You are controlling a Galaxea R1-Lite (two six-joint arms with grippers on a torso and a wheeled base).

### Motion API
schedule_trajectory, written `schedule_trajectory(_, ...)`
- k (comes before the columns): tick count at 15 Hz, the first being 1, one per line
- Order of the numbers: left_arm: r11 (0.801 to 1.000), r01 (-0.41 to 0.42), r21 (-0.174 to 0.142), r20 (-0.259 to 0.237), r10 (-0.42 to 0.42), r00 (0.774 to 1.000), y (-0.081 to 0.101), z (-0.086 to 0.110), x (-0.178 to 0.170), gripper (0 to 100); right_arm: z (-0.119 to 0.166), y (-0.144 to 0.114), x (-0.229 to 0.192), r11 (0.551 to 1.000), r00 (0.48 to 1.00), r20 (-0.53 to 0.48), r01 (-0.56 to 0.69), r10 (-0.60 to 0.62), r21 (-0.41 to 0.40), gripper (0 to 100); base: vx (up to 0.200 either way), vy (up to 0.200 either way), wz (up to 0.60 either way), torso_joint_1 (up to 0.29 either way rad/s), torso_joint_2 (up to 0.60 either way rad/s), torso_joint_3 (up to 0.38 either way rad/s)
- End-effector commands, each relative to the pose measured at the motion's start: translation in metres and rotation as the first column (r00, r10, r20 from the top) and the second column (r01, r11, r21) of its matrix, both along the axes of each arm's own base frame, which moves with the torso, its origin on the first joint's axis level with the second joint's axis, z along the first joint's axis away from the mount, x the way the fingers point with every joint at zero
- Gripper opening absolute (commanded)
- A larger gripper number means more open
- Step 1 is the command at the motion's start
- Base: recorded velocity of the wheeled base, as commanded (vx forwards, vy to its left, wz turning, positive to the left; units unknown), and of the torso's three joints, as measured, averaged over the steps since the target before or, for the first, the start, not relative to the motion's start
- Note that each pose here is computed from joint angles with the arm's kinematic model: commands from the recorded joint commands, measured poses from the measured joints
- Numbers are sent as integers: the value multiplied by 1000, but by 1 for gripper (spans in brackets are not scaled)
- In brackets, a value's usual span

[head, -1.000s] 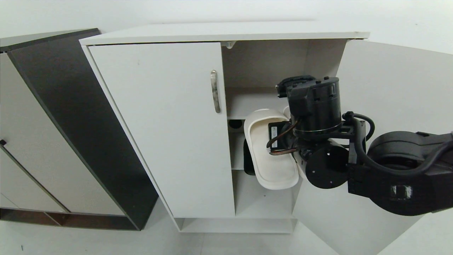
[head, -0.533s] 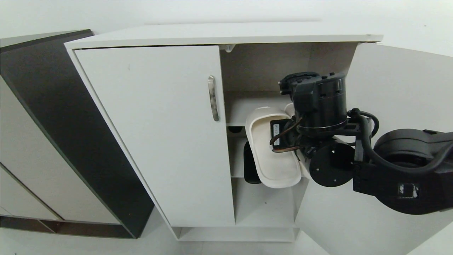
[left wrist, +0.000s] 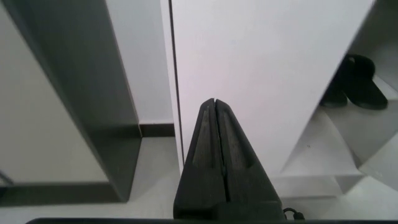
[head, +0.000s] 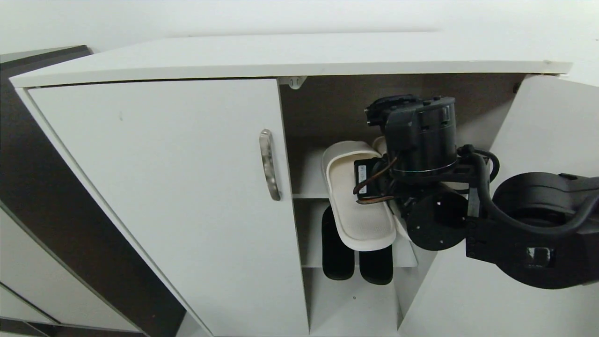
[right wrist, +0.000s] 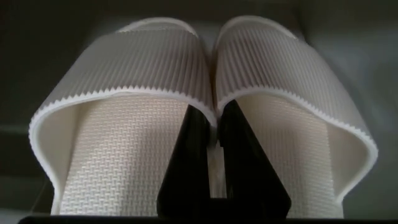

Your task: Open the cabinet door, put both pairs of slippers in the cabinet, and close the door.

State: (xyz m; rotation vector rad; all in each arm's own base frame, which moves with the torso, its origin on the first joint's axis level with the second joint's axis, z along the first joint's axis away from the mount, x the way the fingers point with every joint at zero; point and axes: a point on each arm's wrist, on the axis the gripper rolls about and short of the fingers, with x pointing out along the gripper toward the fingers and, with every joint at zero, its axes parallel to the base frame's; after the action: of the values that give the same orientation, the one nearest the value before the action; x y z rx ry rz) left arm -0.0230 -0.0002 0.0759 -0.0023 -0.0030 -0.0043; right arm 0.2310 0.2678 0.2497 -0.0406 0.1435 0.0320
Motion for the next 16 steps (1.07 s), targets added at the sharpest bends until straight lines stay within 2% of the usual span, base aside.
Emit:
schedule_trajectory(1, 1000, -4, -1, -1, 4, 1000, 0, 0, 0, 0, -6, 7, 1, 1000, 1000, -9, -8, 8, -5, 0, 0, 0, 0, 0, 0, 0)
schedule_trajectory(7, 1000, -3, -1, -1, 3, 1000, 0, 0, 0, 0, -13, 16, 23, 999, 1000, 1, 22, -22, 38, 0, 0, 0, 0, 0, 0, 0)
schedule_trajectory(16, 1000, -3, -2, -1, 3, 1000, 0, 0, 0, 0, -1, 18, 60, 995, 996, 21, 84, -86, 56, 0, 0, 0, 0, 0, 0, 0)
